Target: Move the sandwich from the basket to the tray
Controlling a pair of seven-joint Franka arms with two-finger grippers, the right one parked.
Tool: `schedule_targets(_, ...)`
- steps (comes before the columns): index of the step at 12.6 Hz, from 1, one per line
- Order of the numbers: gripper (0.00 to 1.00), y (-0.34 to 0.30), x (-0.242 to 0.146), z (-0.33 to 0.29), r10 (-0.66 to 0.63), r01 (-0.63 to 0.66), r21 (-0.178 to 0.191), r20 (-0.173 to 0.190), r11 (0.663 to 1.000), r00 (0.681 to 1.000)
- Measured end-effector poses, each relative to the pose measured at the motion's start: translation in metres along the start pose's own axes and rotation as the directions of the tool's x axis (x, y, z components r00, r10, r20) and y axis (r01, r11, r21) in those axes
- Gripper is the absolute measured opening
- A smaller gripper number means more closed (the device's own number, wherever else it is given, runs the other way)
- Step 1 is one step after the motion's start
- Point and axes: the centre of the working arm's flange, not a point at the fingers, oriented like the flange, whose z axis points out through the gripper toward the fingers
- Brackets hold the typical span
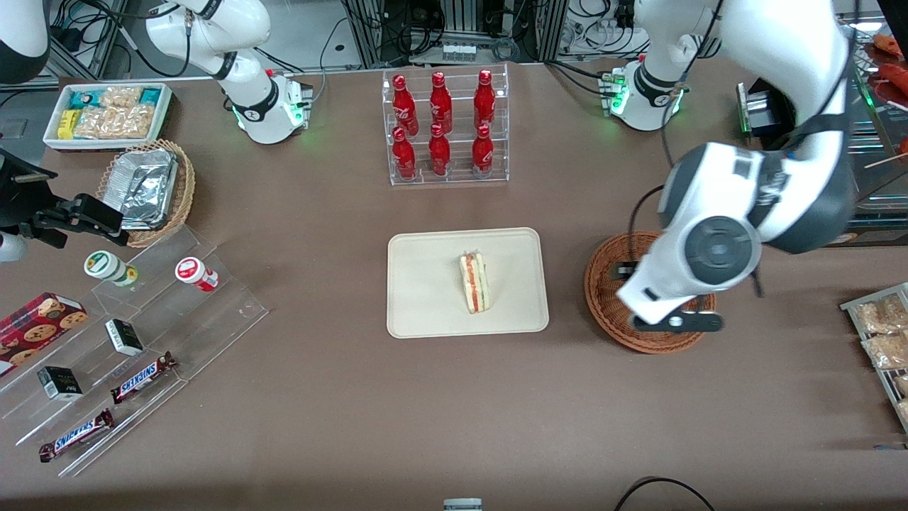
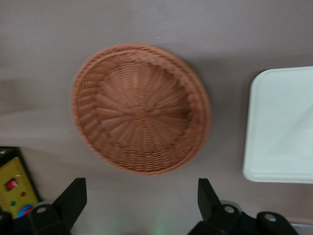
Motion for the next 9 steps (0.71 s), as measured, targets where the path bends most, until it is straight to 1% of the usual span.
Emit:
schedule_targets(2,1.0,-0.042,-0.011,-0.007,0.057,-0.057,-0.031,0.003,0.998,0.998)
schedule_targets(4,1.0,-0.077,-0.024,-0.016,0.086,-0.086,-0.05,-0.003,0.995,0.996)
schedule_targets(6,1.0,-0.092,-0.044,-0.028,0.081,-0.081,-0.051,-0.006,0.995,0.997)
schedule_targets(8,1.0,-0.109,-0.068,-0.047,0.055,-0.055,-0.047,0.012,0.997,0.998)
schedule_targets(9,1.0,-0.124,-0.081,-0.058,0.03,-0.03,-0.048,0.012,0.998,0.999)
